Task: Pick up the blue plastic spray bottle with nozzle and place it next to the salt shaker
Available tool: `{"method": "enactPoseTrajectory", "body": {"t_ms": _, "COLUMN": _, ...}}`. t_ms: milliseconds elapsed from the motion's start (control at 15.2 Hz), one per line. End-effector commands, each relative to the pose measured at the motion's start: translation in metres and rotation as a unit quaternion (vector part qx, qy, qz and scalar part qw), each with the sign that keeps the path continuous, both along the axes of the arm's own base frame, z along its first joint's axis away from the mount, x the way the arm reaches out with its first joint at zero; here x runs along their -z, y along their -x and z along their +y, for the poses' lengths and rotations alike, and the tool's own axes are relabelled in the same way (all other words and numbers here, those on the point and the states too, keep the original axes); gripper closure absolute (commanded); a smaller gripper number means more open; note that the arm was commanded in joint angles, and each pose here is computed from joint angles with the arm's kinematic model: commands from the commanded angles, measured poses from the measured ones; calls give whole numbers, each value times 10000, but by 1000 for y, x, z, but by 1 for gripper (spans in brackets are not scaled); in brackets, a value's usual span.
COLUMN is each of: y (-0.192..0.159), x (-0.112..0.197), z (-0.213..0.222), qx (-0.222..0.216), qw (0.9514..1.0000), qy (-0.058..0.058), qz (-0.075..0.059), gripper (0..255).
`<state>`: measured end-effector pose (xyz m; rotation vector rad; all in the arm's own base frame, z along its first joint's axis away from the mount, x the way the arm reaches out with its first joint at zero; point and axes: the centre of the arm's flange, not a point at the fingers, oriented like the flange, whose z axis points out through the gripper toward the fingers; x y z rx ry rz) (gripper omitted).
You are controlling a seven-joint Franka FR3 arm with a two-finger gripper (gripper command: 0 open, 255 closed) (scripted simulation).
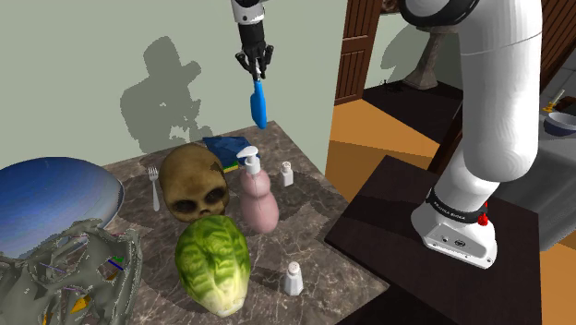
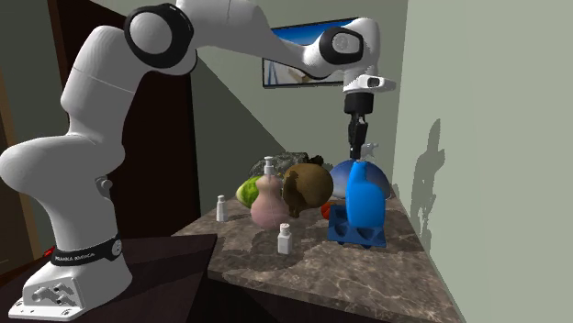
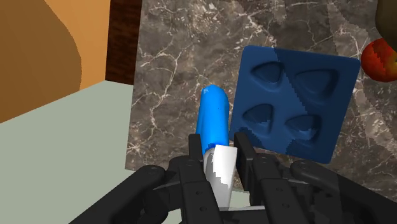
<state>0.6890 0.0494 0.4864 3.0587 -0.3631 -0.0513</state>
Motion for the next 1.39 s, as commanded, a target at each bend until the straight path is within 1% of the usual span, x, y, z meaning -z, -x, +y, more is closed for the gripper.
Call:
{"method": "enactPoseTrajectory", "body": {"t_ms": 0, "y": -1, "x": -11, "z": 0, "qx": 0, "qw": 10000, "qy": 0, "qz": 0, "gripper": 255}}
{"method": "enactPoseTrajectory", "body": {"t_ms": 528, "y": -1, "x": -53, "z": 0, "qx": 0, "qw": 10000, "qy": 0, "qz": 0, "gripper": 255}}
{"method": "enactPoseTrajectory", "body": {"t_ms": 1320, "y": 123, "x": -104, "z": 83, "qx": 0, "qw": 10000, "qy": 0, "qz": 0, "gripper": 255}}
